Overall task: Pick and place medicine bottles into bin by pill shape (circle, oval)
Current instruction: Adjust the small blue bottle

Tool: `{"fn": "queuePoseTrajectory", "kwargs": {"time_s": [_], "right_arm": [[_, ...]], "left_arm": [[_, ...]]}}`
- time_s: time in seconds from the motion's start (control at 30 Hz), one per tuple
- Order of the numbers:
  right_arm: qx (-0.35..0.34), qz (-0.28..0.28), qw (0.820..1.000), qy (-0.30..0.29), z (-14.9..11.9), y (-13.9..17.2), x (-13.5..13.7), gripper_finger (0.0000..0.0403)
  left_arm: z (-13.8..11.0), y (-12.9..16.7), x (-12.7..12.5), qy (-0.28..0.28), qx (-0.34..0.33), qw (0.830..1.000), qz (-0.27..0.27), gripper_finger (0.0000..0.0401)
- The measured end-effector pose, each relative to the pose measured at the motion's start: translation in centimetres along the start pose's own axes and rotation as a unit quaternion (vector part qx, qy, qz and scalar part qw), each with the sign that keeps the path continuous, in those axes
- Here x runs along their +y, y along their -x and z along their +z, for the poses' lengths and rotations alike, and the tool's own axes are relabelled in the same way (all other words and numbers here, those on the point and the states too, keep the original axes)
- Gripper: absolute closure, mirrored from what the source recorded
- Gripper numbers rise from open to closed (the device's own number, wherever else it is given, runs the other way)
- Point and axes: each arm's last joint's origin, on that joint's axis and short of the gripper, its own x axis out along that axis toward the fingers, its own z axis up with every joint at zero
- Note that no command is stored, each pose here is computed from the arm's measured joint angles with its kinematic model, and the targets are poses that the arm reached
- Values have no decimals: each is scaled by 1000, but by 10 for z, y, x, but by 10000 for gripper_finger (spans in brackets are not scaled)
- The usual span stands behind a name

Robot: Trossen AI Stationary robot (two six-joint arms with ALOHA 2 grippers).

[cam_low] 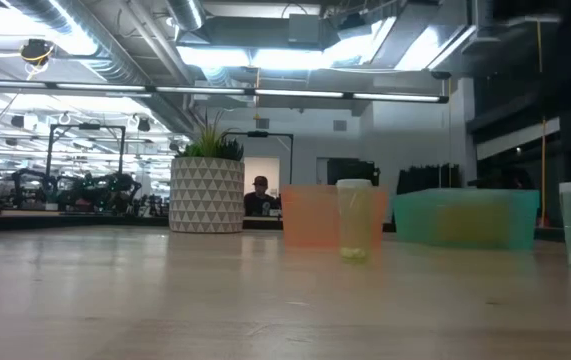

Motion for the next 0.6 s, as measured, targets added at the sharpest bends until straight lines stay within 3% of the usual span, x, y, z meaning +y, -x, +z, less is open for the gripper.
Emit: {"fn": "queuePoseTrajectory", "kwargs": {"time_s": [0.2,0.4,0.6], "right_arm": [[1,10,1000,4,-25,41,1,298],[29,-70,997,-26,-58,52,-14,298],[9,-132,990,39,-81,44,-23,298]], "left_arm": [[1,-1,3,0,1,1000,3,214],[1,-2,4,1,1,1000,5,214],[2,-2,5,1,0,1000,8,214]]}}
